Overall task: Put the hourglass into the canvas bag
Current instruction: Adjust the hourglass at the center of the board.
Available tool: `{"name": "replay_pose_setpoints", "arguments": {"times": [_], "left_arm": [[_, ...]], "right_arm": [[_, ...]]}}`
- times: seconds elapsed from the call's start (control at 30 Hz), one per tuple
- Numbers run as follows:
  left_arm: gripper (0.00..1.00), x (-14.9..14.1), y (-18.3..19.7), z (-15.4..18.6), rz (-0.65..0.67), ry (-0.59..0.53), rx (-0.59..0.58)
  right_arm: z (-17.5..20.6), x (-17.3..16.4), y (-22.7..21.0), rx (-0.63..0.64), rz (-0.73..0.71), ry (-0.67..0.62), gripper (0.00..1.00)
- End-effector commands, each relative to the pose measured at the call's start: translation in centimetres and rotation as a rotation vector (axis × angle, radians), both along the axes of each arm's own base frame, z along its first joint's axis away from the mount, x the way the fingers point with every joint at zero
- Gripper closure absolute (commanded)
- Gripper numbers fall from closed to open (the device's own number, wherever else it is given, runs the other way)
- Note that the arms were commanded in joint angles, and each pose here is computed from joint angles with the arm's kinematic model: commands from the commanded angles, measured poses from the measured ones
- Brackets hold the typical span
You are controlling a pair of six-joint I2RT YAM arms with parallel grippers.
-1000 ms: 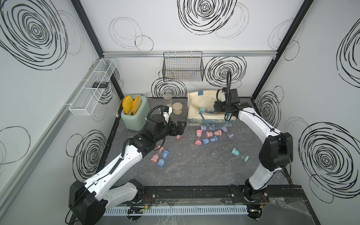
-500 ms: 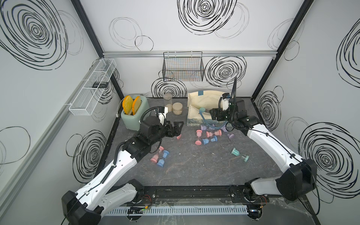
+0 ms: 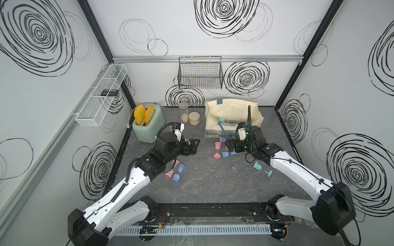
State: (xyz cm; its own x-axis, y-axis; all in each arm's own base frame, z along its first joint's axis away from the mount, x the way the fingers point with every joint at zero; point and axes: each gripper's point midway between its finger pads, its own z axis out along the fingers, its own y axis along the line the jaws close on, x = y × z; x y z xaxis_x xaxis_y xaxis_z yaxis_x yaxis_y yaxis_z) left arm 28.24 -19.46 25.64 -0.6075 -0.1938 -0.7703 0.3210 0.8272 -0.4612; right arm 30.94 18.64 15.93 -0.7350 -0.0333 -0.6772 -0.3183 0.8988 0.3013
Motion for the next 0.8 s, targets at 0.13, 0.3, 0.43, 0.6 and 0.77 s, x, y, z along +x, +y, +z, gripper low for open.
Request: {"name": "replay_pose_setpoints", "arguments": {"times": [0.13,0.3,0.43,0.6,0.77], "left_arm": [[0.04,0.3,-0.5,-0.1,0.014,-0.022,-0.011],[0.04,0.1,-1.3,-0.4,0.005,-0.011,-0.027],[0.04,-0.1,-2.1,-0.6,-0.004,-0.008,-0.024],[0.04,-0.3,-2.6,-1.0,-0.006,-0.003,-0.02],[0.04,-0.2,-2.8,-1.1,-0.011,0.001,-0.018]], "right_arm": [[-3.5,0.0,-1.4,0.105,-0.071,0.085,0.03],[-6.4,0.4,-3.2,0.103,-0.121,0.171,0.03],[-7.8,0.9,-3.5,0.106,-0.132,0.181,0.03],[-8.7,1.7,-3.6,0.106,-0.138,0.167,0.03],[-9.6,2.1,-3.4,0.097,-0.133,0.176,0.03]]}}
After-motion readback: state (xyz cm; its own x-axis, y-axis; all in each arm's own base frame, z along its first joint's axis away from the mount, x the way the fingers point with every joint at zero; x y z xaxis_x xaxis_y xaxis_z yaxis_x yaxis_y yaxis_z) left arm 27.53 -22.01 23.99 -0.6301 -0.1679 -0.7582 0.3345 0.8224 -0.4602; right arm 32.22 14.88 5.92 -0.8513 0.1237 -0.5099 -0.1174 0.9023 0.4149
